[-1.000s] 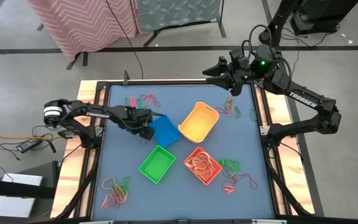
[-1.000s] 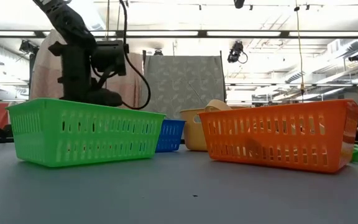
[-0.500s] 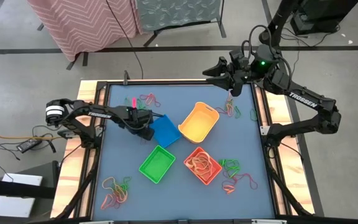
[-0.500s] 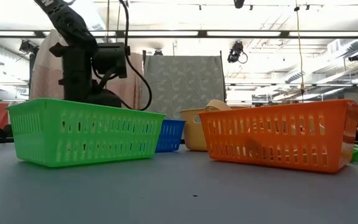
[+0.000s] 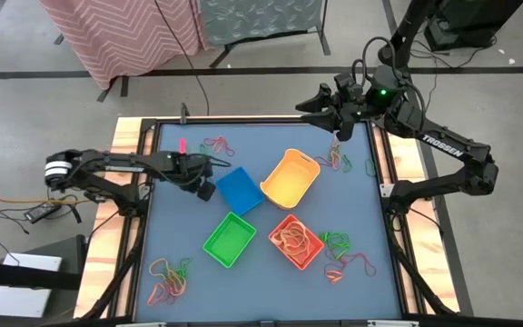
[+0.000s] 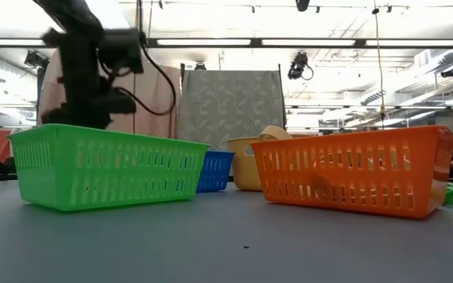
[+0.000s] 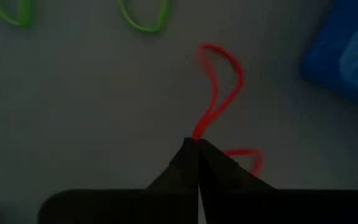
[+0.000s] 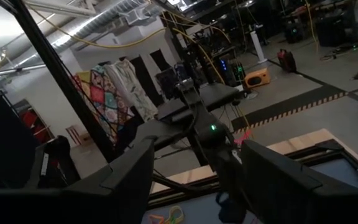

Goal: Sort rubber bands into baskets
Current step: Put the red rubber band into the blue bin

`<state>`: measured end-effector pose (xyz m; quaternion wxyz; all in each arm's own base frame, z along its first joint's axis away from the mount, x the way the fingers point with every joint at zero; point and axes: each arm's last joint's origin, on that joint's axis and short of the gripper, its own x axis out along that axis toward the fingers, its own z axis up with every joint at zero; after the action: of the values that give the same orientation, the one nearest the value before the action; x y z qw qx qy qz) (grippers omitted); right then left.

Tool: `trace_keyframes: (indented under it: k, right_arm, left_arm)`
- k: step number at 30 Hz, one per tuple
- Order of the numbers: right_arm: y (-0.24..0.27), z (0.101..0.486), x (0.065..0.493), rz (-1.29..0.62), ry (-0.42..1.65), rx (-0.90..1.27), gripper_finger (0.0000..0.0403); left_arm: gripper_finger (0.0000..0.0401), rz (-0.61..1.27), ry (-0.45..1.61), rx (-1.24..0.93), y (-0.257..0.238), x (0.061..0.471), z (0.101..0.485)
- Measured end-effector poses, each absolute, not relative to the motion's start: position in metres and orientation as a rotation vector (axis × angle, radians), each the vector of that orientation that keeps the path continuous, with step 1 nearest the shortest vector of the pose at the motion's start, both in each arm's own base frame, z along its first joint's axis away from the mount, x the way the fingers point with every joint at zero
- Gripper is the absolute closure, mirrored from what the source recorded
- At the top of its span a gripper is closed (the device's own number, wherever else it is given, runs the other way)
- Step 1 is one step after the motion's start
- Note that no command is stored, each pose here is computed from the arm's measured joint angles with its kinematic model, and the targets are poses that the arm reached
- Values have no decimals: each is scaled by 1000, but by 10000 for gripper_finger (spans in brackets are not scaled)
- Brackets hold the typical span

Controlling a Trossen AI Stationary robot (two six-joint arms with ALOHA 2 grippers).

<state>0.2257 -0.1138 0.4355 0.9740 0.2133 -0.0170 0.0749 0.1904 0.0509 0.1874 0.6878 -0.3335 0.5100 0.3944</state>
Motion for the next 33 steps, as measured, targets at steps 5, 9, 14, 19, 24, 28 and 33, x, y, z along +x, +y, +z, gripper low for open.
trace_keyframes:
  k: [5, 9, 14, 19, 24, 28, 33]
  right_arm:
    - [-114, 435, 226, 155, -32, 431, 151]
    - [-113, 436, 225, 156, -37, 427, 151]
    - [-113, 439, 224, 162, -56, 413, 151]
    - [-113, 439, 224, 162, -58, 411, 151]
    - [-113, 439, 224, 162, -58, 411, 151]
    - [-113, 439, 224, 162, -56, 413, 151]
    - [-113, 439, 224, 162, -56, 413, 151]
  left_arm:
    - [400, 917, 1027, -781, 47, 169, 211]
    - [400, 859, 902, -802, 44, 167, 236]
    - [401, 777, 793, -745, 40, 182, 274]
    - [401, 717, 714, -640, 41, 212, 306]
    - [401, 655, 745, -513, 44, 250, 304]
    - [401, 625, 802, -457, 44, 272, 285]
    - [401, 612, 902, -439, 36, 284, 260]
